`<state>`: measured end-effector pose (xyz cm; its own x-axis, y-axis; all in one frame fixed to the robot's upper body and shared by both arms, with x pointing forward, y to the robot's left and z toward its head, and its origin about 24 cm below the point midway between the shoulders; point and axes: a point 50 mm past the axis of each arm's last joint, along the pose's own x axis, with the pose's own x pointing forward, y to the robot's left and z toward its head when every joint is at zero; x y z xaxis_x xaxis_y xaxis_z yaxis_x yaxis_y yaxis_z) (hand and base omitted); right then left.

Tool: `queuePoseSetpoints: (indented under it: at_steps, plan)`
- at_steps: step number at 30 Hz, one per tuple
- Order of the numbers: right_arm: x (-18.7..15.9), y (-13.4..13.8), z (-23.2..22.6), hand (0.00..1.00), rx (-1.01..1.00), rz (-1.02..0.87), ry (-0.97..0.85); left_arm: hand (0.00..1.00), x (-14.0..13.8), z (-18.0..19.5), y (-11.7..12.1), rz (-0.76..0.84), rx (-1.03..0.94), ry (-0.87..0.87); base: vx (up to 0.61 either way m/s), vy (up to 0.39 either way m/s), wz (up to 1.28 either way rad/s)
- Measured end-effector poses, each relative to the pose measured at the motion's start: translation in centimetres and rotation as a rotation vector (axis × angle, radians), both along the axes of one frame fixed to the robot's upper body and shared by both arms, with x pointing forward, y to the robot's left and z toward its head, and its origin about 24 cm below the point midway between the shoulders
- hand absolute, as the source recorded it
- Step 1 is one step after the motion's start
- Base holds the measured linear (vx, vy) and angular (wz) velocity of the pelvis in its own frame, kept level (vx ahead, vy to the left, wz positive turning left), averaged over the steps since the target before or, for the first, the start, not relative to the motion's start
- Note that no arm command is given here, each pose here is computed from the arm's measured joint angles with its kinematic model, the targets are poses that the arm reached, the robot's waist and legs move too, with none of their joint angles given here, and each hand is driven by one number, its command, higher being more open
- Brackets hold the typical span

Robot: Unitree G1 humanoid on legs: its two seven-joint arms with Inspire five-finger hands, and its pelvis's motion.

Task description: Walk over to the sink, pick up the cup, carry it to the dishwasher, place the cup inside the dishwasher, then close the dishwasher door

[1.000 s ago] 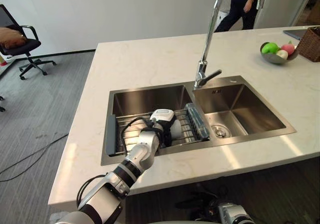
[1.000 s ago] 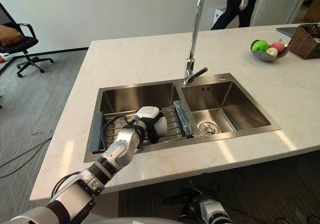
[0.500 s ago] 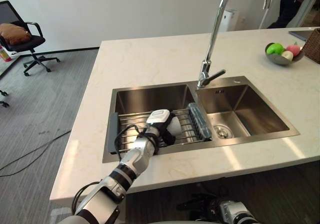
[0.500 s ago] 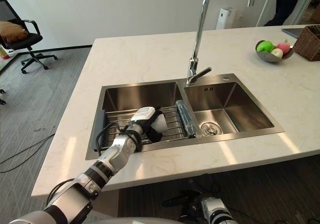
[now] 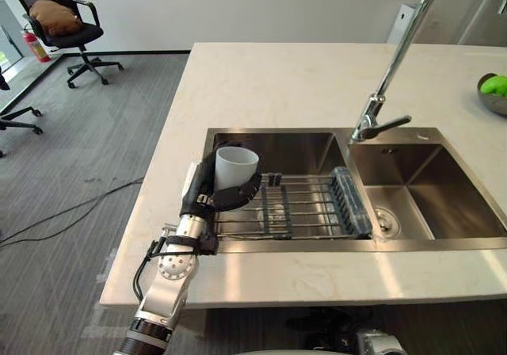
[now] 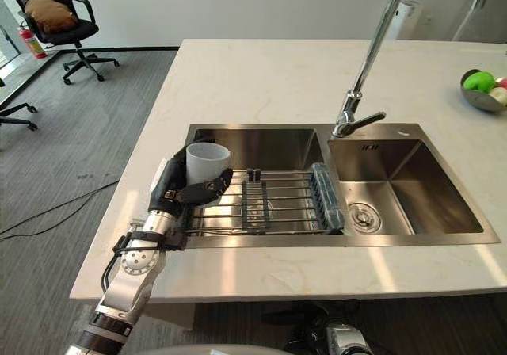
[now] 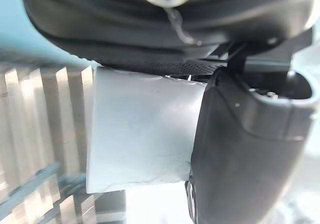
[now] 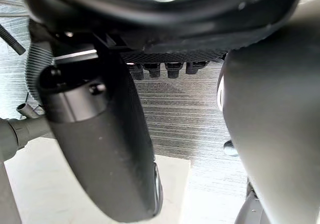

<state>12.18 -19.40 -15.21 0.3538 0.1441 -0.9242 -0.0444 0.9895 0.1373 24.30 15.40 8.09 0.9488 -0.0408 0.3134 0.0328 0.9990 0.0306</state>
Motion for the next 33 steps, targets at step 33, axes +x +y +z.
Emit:
queuePoseSetpoints:
  at_steps: [33]
  plan:
    - [-4.2, -4.4, 0.0, 1.0, -0.135, -0.412, -0.049, 0.0, -4.5, 2.9, -2.5, 0.03, -0.278, -0.262, -0.08, 0.073, 1.57]
